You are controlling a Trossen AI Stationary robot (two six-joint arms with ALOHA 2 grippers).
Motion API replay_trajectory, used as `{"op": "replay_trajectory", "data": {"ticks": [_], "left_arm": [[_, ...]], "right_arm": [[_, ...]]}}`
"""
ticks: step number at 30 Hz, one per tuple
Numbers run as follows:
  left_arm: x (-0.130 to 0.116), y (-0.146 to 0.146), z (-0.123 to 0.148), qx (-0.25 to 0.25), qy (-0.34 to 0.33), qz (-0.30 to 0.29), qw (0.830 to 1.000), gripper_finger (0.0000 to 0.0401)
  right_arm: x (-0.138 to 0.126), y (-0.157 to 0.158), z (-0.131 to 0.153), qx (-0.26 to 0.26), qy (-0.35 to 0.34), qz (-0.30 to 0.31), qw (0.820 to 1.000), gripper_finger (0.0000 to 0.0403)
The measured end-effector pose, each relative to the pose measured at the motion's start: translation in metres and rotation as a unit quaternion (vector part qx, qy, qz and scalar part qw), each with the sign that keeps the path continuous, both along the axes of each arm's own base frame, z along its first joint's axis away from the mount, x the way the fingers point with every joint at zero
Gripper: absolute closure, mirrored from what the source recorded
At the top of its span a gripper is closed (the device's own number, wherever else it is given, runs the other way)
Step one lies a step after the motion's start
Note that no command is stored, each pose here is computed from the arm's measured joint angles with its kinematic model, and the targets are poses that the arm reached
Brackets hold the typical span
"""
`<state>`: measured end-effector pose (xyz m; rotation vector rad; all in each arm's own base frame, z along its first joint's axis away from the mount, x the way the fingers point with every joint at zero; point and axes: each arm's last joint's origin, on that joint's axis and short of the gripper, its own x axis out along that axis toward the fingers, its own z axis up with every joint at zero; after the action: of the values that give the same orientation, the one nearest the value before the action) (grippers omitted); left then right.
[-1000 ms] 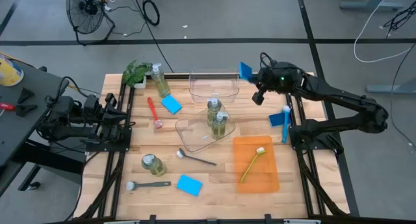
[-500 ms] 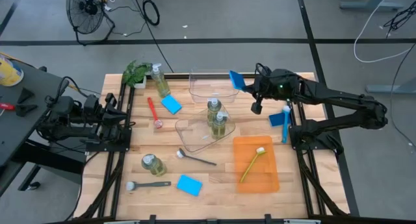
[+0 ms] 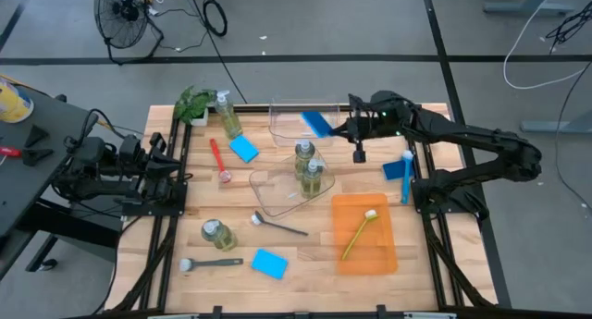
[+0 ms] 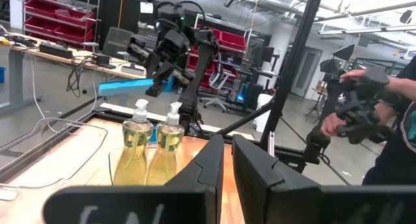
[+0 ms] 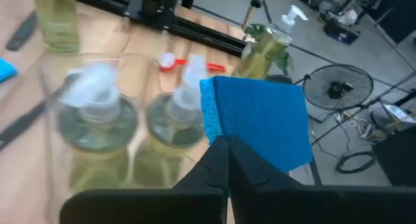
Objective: Pick & Place Kitchen Sink Supplies
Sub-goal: Put the blue sponge into the top transparent bin
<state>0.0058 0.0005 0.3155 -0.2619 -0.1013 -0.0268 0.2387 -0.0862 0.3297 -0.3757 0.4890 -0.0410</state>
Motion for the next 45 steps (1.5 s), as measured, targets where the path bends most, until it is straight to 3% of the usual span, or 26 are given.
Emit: {"op": "replay_trajectory", "data": {"ticks": [8, 15, 28, 45], "left_arm": [[0.000, 0.000, 0.000, 0.000, 0.000, 0.000, 1.000, 0.0364], [0.000, 0.000, 0.000, 0.000, 0.000, 0.000, 1.000, 0.0364], [0.000, 0.000, 0.000, 0.000, 0.000, 0.000, 1.000, 0.0364], [0.000, 0.000, 0.000, 0.000, 0.000, 0.000, 1.000, 0.0364]], "right_arm": [[0.005, -0.036, -0.012, 0.014, -0.007, -0.015, 1.000, 0.0403], [0.012, -0.068, -0.022, 0.093, -0.054, -0.004, 0.994, 0.0403], [0.011, -0.095, -0.042, 0.201, -0.047, -0.026, 0.978, 0.0403], [-0.001, -0.096, -0.031, 0.152, -0.057, -0.034, 0.986, 0.0403]]}}
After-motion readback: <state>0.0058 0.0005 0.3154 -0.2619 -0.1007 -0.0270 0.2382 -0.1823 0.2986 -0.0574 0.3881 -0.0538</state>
